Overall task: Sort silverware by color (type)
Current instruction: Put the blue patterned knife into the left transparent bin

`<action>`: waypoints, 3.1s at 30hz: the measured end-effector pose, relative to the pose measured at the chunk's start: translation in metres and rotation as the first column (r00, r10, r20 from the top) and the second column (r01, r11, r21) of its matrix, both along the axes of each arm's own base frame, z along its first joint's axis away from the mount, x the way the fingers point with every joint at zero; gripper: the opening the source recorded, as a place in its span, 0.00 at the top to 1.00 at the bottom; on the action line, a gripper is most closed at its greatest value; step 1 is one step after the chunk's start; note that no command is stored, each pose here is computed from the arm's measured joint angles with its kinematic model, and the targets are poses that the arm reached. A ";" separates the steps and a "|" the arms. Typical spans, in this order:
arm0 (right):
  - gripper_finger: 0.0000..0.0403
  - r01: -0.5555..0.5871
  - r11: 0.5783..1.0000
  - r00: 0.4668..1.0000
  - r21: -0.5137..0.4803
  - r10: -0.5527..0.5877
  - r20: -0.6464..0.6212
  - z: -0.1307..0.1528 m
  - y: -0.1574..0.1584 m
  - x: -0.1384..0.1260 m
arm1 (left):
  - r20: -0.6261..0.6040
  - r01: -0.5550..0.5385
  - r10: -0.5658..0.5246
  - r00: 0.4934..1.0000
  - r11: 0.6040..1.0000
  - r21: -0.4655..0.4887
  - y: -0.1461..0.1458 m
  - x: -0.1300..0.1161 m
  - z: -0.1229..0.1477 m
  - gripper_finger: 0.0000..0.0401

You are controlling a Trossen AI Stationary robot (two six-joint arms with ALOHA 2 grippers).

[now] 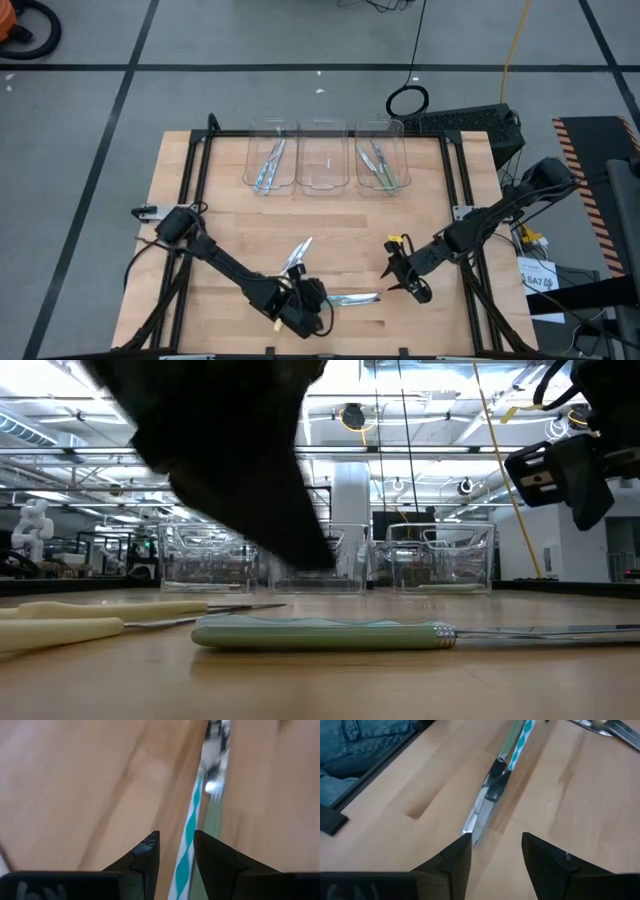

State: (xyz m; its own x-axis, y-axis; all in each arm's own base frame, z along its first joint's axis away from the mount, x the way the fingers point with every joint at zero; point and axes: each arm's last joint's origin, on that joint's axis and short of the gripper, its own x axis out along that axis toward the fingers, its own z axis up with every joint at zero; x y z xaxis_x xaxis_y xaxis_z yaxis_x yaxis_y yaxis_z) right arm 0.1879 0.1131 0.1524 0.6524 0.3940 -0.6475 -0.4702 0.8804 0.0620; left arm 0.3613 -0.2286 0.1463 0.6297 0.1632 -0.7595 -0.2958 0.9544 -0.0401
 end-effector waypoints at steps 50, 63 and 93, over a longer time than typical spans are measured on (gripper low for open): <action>0.69 0.034 0.973 0.999 -0.226 -0.038 -0.010 -0.038 0.003 0.013 | -0.143 -0.062 0.082 0.986 0.989 0.138 0.026 0.029 0.008 0.68; 0.70 0.035 0.973 0.999 -0.229 -0.043 -0.030 -0.039 0.002 0.012 | -0.311 0.050 -0.022 0.950 0.995 0.082 0.049 0.035 0.001 0.68; 0.70 0.036 0.972 0.998 -0.233 -0.048 -0.047 -0.040 0.002 0.011 | -0.405 0.065 -0.031 0.914 0.995 0.072 0.055 0.040 -0.032 0.88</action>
State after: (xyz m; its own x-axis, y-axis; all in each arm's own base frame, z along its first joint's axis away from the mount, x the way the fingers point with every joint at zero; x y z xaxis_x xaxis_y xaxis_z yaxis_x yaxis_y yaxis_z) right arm 0.1986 0.1147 0.1122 0.6286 0.2016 -0.7512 -0.4338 0.8925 -0.1234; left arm 0.4008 -0.1734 0.1147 0.2812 0.2132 -0.9357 -0.2238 0.9627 0.1521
